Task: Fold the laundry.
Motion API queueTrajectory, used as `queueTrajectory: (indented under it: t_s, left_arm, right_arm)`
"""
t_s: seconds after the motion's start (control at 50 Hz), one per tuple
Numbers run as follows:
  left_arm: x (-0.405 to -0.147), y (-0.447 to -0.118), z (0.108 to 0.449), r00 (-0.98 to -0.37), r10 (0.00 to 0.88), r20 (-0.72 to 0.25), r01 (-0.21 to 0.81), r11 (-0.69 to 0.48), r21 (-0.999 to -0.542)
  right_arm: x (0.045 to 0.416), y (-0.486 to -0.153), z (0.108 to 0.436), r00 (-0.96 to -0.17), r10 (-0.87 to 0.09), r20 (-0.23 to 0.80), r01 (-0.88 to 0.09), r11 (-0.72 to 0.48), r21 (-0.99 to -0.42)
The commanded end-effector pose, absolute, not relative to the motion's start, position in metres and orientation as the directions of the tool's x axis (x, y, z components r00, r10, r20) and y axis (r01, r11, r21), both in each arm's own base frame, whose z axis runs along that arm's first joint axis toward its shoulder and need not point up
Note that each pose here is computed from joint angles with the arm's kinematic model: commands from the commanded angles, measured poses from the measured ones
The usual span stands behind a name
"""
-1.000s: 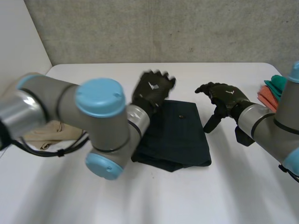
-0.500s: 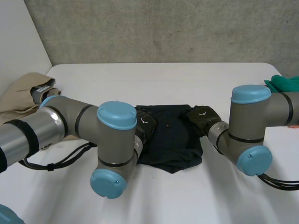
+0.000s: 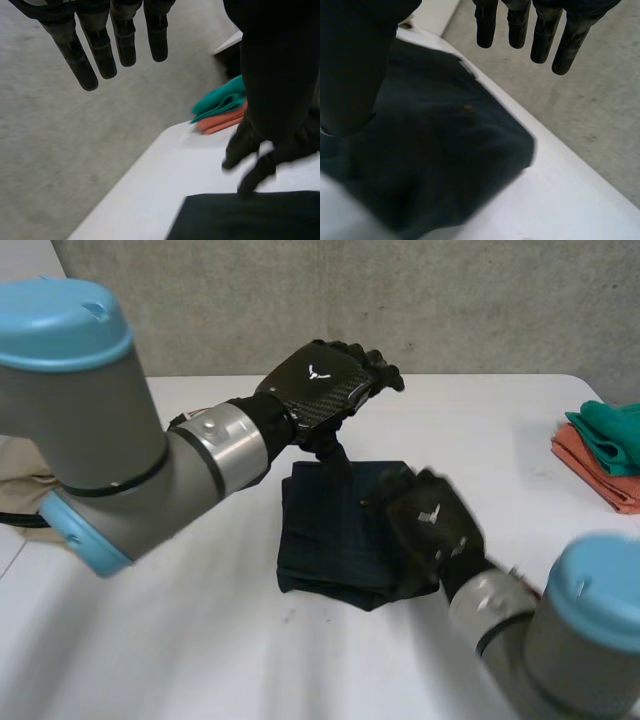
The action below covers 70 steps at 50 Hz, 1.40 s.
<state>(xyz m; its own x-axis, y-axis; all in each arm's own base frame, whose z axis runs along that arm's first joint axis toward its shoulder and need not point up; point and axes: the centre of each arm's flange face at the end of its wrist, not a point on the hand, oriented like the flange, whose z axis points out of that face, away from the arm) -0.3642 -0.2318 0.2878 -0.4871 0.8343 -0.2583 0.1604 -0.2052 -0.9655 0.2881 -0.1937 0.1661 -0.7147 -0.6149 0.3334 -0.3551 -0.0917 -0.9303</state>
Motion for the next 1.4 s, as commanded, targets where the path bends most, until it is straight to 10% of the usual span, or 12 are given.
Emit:
queueTrajectory:
  t_s: [0.02,0.28,0.76,1.06,1.4]
  left_arm:
    - [-0.355,-0.234,0.284,-0.430,0.879,-0.203,0.164,-0.146,-0.976]
    - [-0.359,-0.229,0.276,-0.428,0.882,-0.197,0.178,-0.131,-0.975]
    - [-0.356,-0.230,0.276,-0.442,0.875,-0.196,0.179,-0.128,-0.975]
    - [-0.353,-0.234,0.280,-0.464,0.862,-0.205,0.175,-0.138,-0.975]
    - [-0.354,-0.238,0.283,-0.492,0.842,-0.223,0.163,-0.163,-0.973]
  right_arm:
    - [0.297,-0.179,0.117,-0.688,-0.628,0.363,-0.402,-0.086,-0.912]
    - [0.321,-0.216,0.097,-0.661,-0.545,0.516,-0.461,-0.248,-0.852]
    - [0.341,-0.252,0.120,-0.713,-0.504,0.488,-0.380,-0.307,-0.873]
    - [0.269,-0.355,0.161,-0.768,-0.397,0.502,-0.373,-0.360,-0.855]
    - [0.155,-0.479,0.294,-0.922,-0.279,0.267,-0.056,-0.585,-0.809]
